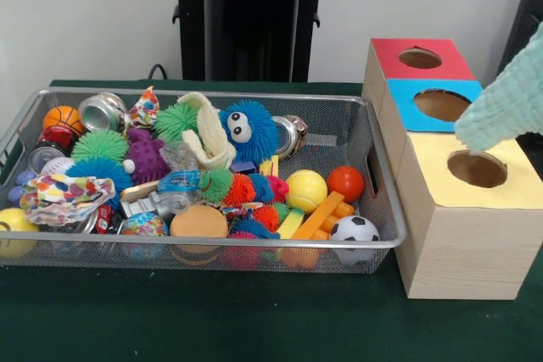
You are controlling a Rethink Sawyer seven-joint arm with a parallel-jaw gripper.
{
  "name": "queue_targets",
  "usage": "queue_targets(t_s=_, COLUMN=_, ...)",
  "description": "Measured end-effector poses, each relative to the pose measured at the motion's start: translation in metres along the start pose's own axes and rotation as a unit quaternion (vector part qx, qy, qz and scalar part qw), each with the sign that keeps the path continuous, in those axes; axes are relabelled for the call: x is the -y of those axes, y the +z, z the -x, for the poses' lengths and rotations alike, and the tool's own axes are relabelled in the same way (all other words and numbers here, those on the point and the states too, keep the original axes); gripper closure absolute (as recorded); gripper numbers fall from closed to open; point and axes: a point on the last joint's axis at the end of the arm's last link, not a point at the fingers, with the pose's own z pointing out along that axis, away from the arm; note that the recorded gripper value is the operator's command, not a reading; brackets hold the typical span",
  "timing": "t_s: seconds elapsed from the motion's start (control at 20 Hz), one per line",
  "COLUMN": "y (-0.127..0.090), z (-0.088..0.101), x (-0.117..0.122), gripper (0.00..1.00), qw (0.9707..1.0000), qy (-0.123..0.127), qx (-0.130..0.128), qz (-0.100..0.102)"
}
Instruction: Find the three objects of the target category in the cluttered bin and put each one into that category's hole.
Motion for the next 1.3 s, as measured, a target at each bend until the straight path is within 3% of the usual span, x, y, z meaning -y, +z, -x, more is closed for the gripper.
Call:
queue_targets(t_s=0.4, y=-0.007, z=-0.010, x=0.002, gripper=1.00, qw=0.9999, qy=0.003, qx=-0.007, qz=0.008)
queue_targets(t_s=0.6, y=-0.016, z=-0.022, x=0.016, gripper=1.00, qw=0.9996, qy=0.016, qx=-0.003, qz=0.021)
queue_targets(t_s=0.9, y=-0.034, z=-0.031, x=0.049, gripper=1.00, qw=0.9980, qy=0.045, qx=0.017, qz=0.042)
queue_targets(t_s=1.3, y=-0.049, z=-0.038, x=0.098, gripper=1.00, qw=0.9946, qy=0.082, qx=0.030, qz=0.056)
